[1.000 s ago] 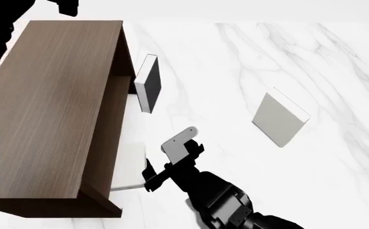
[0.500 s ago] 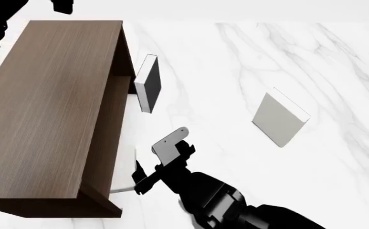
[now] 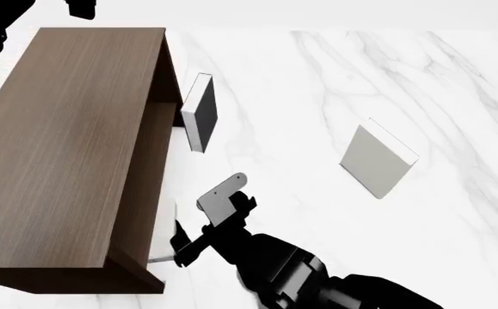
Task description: Pick up the book on the right and place it under the cabinet shelf.
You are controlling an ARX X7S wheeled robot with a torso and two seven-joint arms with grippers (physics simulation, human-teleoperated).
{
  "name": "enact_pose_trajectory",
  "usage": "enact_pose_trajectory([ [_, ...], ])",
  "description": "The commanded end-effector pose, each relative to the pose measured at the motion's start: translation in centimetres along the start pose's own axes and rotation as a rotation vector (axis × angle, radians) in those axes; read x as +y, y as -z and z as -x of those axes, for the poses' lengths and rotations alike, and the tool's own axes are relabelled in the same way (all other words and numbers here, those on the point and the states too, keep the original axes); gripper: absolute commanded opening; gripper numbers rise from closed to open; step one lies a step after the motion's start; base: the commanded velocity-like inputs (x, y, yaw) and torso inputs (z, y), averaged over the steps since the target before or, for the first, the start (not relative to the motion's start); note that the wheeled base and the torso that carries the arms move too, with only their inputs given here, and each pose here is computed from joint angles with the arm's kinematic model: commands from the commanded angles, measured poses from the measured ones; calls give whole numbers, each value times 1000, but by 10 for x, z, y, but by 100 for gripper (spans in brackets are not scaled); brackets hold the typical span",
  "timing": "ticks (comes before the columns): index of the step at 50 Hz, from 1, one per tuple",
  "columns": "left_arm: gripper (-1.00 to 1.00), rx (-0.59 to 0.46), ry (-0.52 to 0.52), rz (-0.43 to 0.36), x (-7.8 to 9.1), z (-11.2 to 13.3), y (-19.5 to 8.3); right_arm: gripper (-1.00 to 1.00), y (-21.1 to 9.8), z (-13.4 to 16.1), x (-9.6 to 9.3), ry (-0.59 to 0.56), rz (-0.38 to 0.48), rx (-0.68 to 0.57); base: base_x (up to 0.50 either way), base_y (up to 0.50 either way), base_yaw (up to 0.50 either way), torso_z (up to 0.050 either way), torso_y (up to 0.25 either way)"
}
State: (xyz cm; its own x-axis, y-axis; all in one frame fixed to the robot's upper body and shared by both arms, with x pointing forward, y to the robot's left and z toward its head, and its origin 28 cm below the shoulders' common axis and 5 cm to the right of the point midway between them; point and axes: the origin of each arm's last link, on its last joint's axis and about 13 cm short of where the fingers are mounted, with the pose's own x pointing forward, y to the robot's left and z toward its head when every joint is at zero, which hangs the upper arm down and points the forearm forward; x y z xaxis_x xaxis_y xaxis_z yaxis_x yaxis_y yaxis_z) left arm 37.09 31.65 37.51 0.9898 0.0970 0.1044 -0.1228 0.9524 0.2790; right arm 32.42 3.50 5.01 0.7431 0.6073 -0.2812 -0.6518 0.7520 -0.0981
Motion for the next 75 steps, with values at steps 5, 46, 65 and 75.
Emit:
enact_pose_trajectory([
  [5,100,0,-1,1,0,0,1,100,-6,-2,-4,6,8,-15,0,0,0,0,0],
  [46,100,-19,11,12,-4,-1,0,100,-86,80,-63,252,65,-141,0,0,0,0,0],
  [65,100,-20,16,38,-8,-4,1,100,-93,101,-63,277,67,-128,0,0,0,0,51],
  [75,100,-21,17,45,-8,-3,-1,100,-91,103,-63,283,62,-128,0,0,0,0,250],
])
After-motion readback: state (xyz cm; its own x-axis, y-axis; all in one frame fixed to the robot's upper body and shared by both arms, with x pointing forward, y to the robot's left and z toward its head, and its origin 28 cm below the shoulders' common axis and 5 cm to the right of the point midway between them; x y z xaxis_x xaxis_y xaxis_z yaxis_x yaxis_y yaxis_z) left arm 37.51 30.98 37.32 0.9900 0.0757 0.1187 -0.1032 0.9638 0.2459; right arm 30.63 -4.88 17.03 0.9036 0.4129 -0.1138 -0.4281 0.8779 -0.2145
